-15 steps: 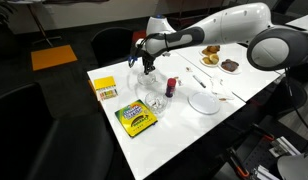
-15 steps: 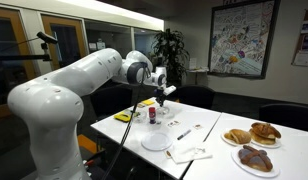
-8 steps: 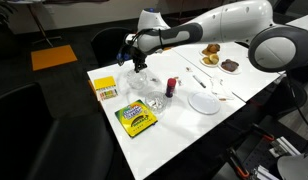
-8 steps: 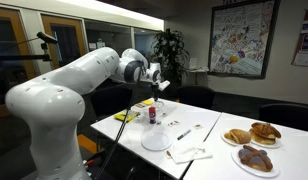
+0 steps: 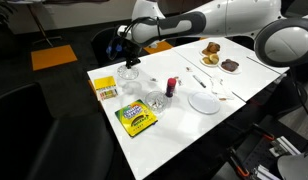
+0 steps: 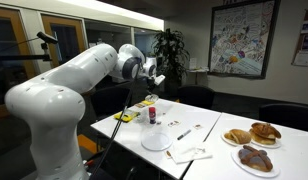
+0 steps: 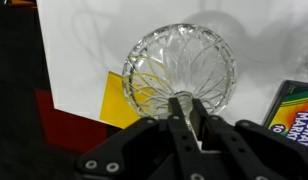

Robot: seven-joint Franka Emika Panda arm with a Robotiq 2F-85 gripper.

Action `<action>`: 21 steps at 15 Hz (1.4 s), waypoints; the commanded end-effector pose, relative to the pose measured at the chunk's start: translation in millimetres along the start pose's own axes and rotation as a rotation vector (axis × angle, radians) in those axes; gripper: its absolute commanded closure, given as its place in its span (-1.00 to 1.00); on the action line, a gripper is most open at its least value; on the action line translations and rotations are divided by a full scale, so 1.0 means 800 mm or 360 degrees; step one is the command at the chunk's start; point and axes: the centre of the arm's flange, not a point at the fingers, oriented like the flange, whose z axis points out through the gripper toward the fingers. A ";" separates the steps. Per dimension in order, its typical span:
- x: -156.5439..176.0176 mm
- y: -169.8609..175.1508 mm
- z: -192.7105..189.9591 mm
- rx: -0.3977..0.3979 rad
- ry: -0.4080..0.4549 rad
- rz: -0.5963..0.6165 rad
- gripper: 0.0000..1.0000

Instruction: Put the lid on the glass bowl

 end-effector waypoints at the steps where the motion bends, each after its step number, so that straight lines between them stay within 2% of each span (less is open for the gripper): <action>1: -0.002 -0.001 0.004 0.0006 -0.0002 0.0003 0.68; 3: -0.004 -0.003 0.009 0.0014 -0.0004 0.0006 0.68; 4: -0.005 -0.004 0.011 0.0016 -0.0004 0.0007 0.92; 11: 0.037 -0.030 -0.002 0.0170 0.0092 0.0161 0.92; 15: 0.067 -0.043 -0.024 0.0236 0.0055 0.0199 0.92; 21: 0.103 -0.075 -0.058 0.0407 -0.0055 0.0210 0.92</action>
